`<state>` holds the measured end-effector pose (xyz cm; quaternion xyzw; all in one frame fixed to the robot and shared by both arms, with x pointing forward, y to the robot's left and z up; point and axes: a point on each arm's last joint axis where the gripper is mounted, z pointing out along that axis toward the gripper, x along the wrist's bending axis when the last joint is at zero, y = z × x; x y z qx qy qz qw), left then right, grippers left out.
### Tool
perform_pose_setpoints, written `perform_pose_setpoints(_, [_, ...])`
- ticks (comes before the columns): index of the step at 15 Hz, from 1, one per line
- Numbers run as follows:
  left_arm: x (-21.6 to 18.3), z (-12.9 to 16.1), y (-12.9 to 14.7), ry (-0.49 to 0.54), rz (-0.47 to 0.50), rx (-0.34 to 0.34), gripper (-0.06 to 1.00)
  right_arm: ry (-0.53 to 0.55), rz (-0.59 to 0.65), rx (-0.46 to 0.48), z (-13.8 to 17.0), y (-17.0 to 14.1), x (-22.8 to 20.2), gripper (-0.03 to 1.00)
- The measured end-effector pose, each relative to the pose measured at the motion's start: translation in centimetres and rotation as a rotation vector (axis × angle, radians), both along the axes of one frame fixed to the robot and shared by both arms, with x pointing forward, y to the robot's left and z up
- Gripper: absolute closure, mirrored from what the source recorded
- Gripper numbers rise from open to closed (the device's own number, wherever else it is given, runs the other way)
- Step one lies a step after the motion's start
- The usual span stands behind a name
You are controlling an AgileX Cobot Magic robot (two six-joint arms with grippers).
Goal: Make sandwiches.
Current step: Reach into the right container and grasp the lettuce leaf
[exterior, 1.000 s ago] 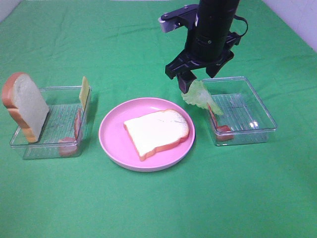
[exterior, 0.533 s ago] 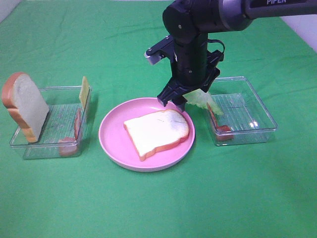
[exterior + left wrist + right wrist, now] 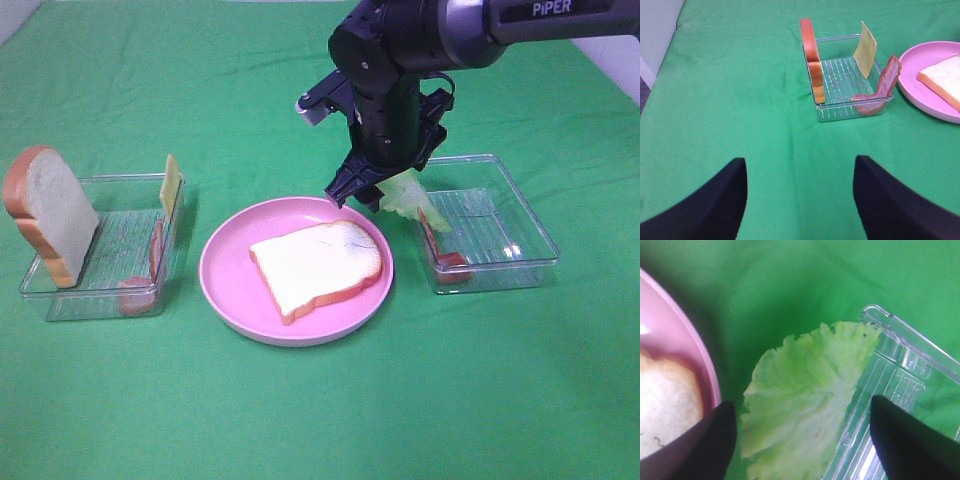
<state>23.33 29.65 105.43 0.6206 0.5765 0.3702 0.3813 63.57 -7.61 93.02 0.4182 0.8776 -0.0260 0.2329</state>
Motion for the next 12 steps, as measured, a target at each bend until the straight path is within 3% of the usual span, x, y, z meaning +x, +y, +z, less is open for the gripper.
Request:
perform_pose_setpoints(8, [0.0, 0.0, 0.0, 0.000, 0.000, 0.000, 0.35, 0.005, 0.005, -0.078, -2.2, -0.3, 0.4, 0.32])
perform_pose_setpoints(12, [0.0, 0.0, 0.0, 0.000, 0.000, 0.000, 0.35, 0.004, 0.009, -0.093, -2.4, -0.4, 0.5, 0.52])
